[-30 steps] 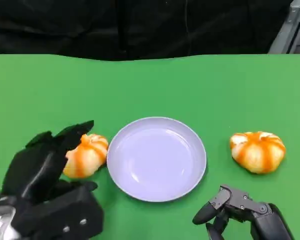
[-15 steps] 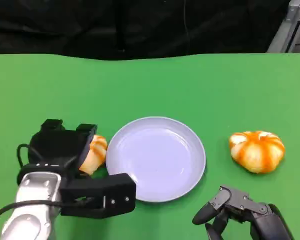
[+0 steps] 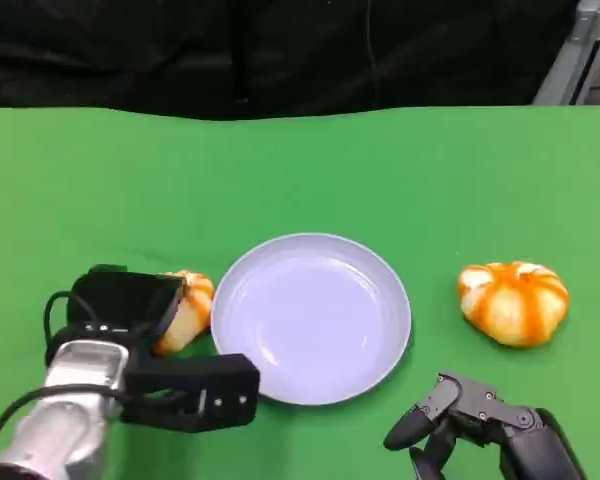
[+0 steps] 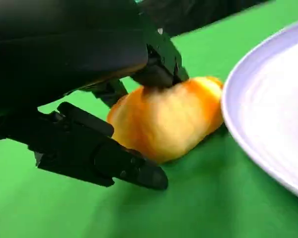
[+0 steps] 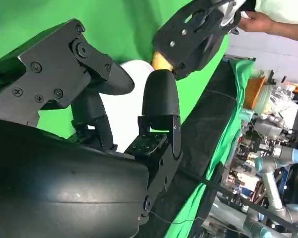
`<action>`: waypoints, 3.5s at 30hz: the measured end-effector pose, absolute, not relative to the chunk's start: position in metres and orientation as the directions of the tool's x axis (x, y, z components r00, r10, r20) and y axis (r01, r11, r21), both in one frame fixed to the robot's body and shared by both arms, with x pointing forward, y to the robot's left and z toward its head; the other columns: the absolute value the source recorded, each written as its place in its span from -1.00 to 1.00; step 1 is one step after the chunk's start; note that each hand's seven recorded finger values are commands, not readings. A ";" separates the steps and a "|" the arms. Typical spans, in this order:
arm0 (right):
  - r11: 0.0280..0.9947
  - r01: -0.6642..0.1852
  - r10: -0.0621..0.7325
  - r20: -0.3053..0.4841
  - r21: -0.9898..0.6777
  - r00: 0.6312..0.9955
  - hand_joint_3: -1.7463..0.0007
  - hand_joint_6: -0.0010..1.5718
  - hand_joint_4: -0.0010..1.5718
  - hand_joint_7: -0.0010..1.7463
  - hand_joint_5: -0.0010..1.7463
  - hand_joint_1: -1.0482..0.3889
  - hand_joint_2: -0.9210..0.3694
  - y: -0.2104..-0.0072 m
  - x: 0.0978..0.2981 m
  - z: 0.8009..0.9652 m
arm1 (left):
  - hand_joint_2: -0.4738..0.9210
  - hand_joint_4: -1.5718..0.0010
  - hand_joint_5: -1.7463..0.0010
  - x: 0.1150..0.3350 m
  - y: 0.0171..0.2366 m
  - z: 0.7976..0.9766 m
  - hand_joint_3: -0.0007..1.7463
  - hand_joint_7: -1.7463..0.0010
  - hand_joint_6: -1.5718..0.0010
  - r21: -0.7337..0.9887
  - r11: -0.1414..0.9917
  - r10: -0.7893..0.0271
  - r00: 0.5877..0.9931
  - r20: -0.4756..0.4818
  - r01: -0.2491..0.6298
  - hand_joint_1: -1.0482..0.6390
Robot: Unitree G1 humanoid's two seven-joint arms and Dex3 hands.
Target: Grasp the bread from the table and place it into the plate.
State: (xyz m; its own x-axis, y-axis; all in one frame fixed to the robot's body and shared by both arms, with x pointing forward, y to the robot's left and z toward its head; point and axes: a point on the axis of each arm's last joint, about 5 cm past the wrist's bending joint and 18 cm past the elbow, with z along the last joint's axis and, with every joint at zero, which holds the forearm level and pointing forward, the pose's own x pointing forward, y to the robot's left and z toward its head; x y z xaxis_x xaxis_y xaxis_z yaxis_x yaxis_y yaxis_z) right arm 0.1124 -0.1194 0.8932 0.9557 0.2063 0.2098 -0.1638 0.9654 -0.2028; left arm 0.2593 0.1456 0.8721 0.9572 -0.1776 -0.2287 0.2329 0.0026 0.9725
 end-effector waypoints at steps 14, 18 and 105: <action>0.965 -0.168 0.211 0.210 -0.202 0.955 -0.36 -0.06 -0.08 0.37 0.83 0.41 -0.23 -0.118 0.112 0.893 | 0.97 -0.03 -1.00 0.250 0.173 0.869 -0.97 -1.00 0.26 0.978 0.205 -0.036 0.999 -0.020 0.027 0.05; 0.964 -0.169 0.211 0.210 -0.205 0.955 -0.36 -0.06 -0.07 0.37 0.83 0.37 -0.24 -0.118 0.112 0.893 | 0.99 -0.07 -1.00 0.252 0.176 0.878 -0.95 -1.00 0.19 0.978 0.194 -0.018 0.997 0.082 -0.077 0.04; 0.964 -0.159 0.201 0.193 -0.214 0.960 -0.19 -0.06 -0.08 0.34 0.85 0.24 -0.37 -0.126 0.109 0.895 | 0.34 -0.03 -0.89 0.140 0.181 0.915 0.51 -0.63 0.00 0.130 0.973 -0.206 0.968 0.142 0.188 0.17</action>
State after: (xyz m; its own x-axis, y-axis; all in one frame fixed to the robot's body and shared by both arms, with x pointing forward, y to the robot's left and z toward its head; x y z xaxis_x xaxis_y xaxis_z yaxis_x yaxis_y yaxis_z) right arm 0.1094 -0.1262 0.8954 0.9605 0.2009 0.1926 -0.1588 0.9639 -0.2137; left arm 0.1402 0.1807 0.9147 0.9682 -0.2061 0.1416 0.1881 0.9735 0.1304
